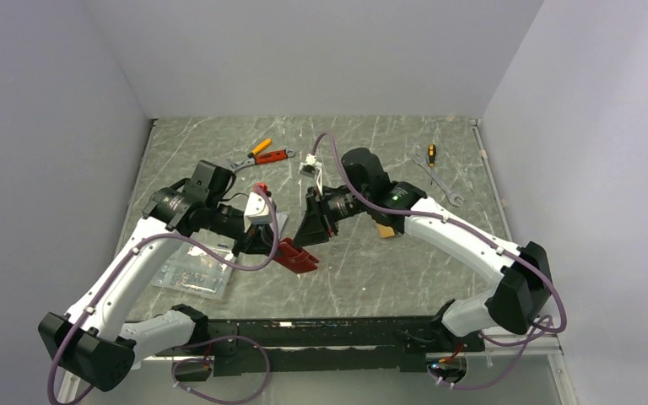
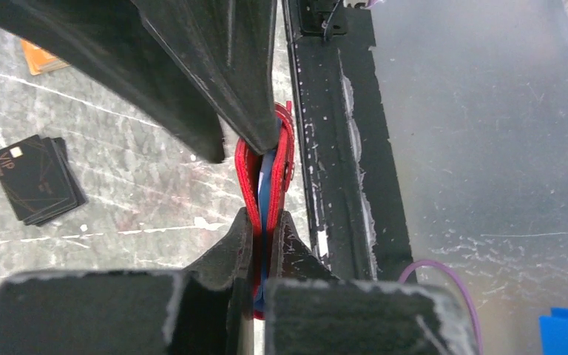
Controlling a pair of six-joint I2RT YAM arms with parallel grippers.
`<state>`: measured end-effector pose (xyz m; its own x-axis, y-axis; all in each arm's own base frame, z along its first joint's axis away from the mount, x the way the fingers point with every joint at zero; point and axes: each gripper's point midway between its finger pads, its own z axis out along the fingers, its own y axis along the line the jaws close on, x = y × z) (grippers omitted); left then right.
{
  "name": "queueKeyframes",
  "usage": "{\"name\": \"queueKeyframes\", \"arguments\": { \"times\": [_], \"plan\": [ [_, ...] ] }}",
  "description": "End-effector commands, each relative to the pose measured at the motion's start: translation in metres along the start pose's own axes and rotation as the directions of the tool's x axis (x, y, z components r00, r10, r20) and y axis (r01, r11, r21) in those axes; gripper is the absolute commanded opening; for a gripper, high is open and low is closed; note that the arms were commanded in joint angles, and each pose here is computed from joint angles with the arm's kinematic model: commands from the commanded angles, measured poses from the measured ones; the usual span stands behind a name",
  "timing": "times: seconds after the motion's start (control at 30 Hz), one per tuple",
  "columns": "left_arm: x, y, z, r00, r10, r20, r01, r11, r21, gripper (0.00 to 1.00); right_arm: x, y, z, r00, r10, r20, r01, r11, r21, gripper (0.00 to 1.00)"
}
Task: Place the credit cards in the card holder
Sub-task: Pick up the card holder from the center of the board, then open the card holder.
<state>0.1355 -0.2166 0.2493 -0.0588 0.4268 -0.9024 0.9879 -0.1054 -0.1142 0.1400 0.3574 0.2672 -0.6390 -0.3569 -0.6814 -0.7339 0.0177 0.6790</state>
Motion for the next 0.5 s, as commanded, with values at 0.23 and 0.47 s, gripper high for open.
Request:
{"name": "queueKeyframes", "arguments": {
  "times": [0.23,0.47],
  "plan": [
    [-0.018,0.031,0.0,0.939,-0.315,0.14,0.339,0.92,-0.197,0.0,-0.079,-0.05,-0.091,0.931,-0.218,0.292,-0.024,0.761,0.648,0.71],
    [-0.026,0.073,-0.02,0.791,-0.528,0.308,0.609,0.724,-0.325,0.0,-0.063,-0.056,-0.114,0.892,-0.233,0.387,-0.177,0.607,0.775,0.79]
  ]
}}
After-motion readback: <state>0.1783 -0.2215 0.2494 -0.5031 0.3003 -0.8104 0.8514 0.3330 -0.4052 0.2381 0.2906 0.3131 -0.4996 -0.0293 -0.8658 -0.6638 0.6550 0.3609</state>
